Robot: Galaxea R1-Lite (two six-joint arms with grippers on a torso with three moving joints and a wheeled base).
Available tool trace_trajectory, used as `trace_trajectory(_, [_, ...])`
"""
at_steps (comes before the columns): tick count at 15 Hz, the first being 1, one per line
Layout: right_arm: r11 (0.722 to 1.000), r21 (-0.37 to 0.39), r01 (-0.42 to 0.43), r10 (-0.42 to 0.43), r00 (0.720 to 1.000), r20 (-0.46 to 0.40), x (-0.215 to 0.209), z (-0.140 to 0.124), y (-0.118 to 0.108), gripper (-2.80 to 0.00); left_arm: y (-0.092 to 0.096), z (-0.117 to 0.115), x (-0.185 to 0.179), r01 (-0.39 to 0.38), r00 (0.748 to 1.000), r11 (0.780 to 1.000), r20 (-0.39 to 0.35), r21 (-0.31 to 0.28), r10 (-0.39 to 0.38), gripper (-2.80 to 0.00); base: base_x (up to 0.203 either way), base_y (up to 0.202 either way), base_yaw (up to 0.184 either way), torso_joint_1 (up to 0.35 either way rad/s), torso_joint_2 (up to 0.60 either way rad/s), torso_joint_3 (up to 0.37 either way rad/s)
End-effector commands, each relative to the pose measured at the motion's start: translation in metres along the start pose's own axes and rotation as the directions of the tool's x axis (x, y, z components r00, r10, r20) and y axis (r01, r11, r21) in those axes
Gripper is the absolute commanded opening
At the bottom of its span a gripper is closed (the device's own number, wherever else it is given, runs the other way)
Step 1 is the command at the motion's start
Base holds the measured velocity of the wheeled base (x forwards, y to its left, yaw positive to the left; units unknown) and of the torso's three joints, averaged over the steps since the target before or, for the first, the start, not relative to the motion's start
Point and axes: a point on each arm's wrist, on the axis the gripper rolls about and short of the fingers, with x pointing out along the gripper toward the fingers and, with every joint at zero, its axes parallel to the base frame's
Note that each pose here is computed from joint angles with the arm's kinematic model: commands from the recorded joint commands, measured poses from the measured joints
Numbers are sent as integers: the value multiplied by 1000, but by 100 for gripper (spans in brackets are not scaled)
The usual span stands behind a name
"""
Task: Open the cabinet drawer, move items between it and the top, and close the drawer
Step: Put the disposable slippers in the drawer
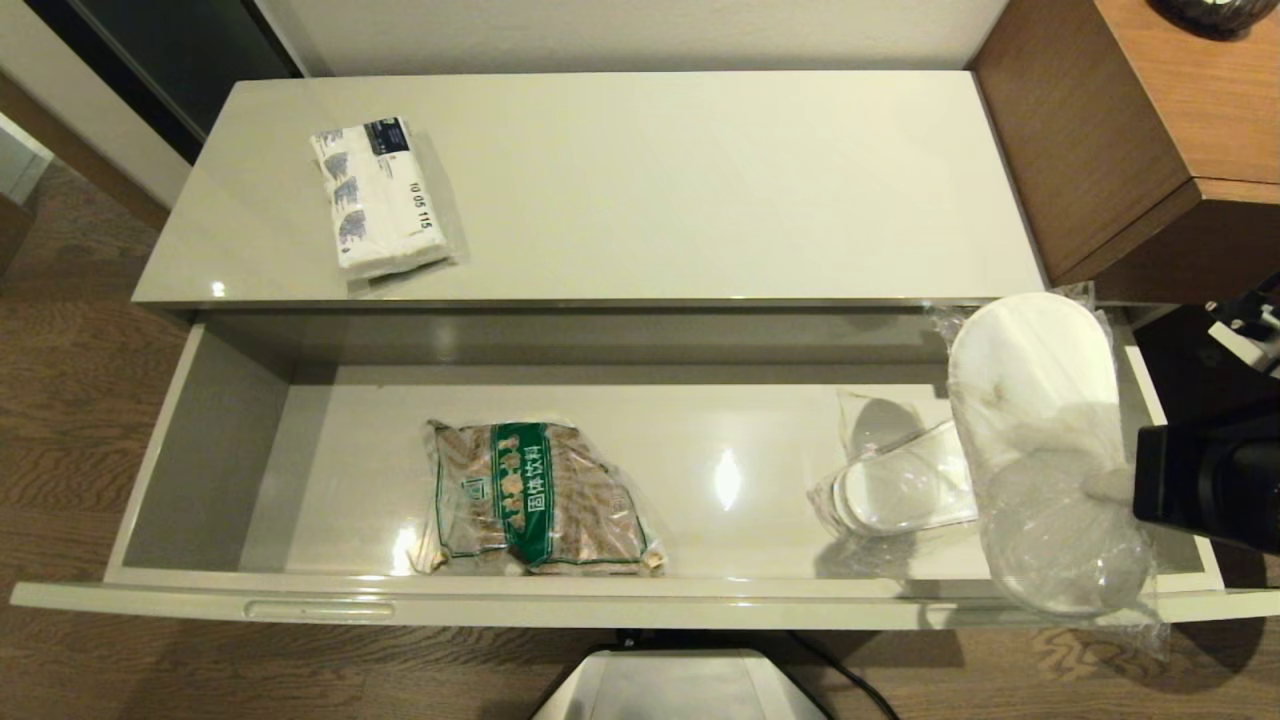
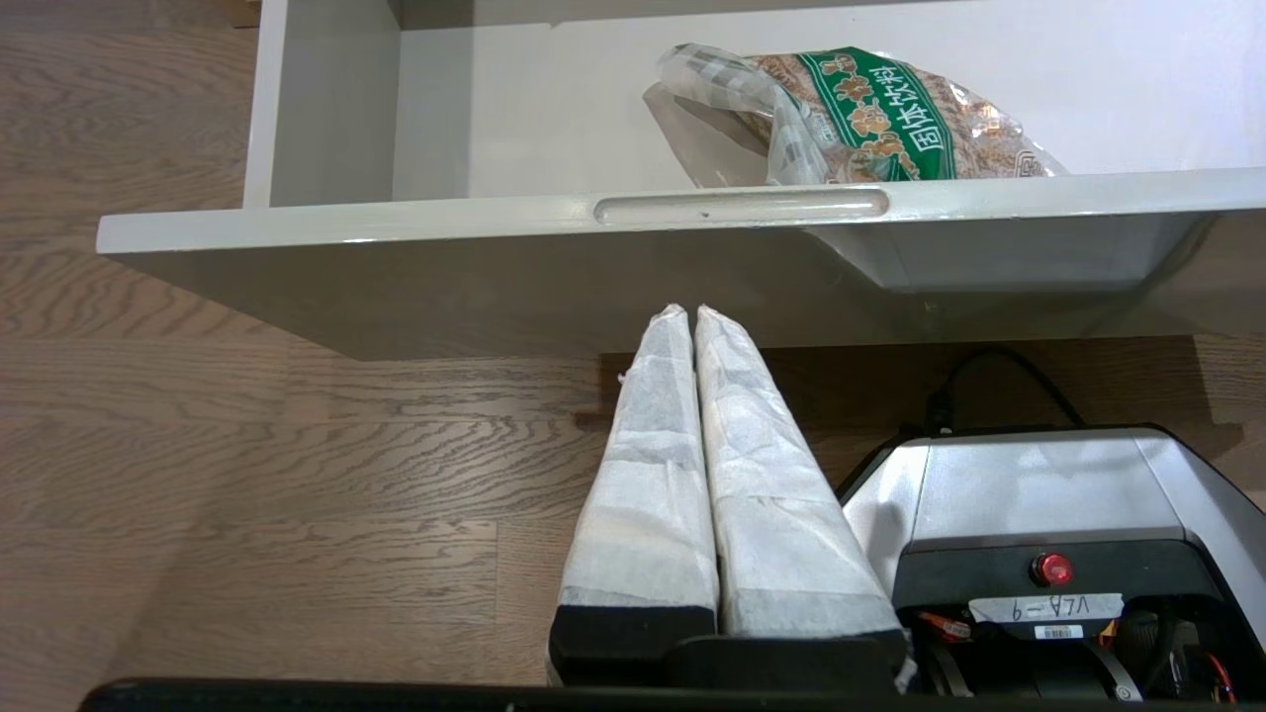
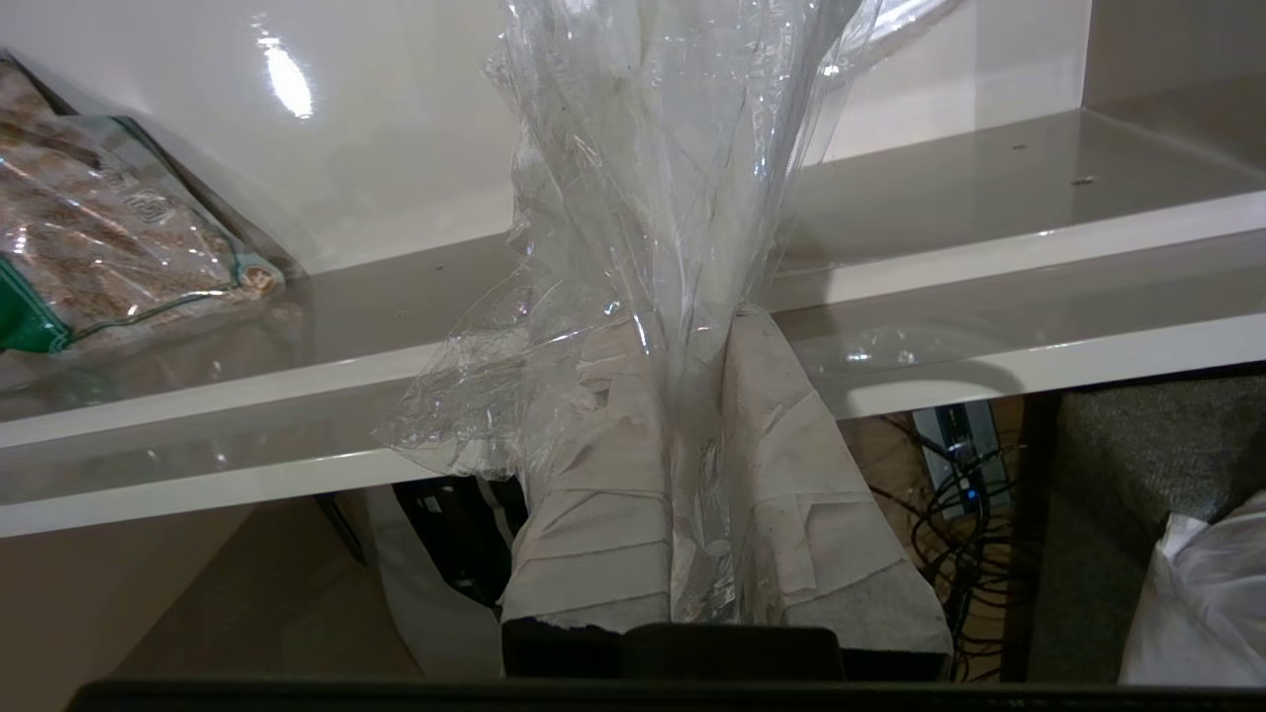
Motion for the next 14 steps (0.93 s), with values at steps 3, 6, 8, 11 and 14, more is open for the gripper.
trace_trajectory(3, [1000, 11, 21, -21, 1000, -7, 27, -2, 6, -280, 0, 0, 0, 0, 1000, 1000, -3, 0, 0, -280, 0, 0, 0, 0, 0, 0])
trace_trajectory(6, [992, 80, 100, -102, 995, 22, 45, 7, 14, -280, 0, 0, 0, 0, 1000, 1000, -3, 0, 0, -280, 0, 0, 0, 0, 0, 0])
trace_trajectory(8, [996, 68, 65, -66, 998, 13, 52, 9, 18, -280, 0, 0, 0, -1, 1000, 1000, -1, 0, 1, -280, 0, 0, 0, 0, 0, 0])
trace_trajectory(11, [998, 27, 55, -56, 998, 32, 77, 16, 27, -280, 0, 0, 0, 0, 1000, 1000, -3, 0, 0, -280, 0, 0, 0, 0, 0, 0])
trace_trajectory(14, [999, 9, 47, -47, 998, 28, 87, 20, 33, -280, 0, 0, 0, 0, 1000, 1000, -3, 0, 0, -280, 0, 0, 0, 0, 0, 0])
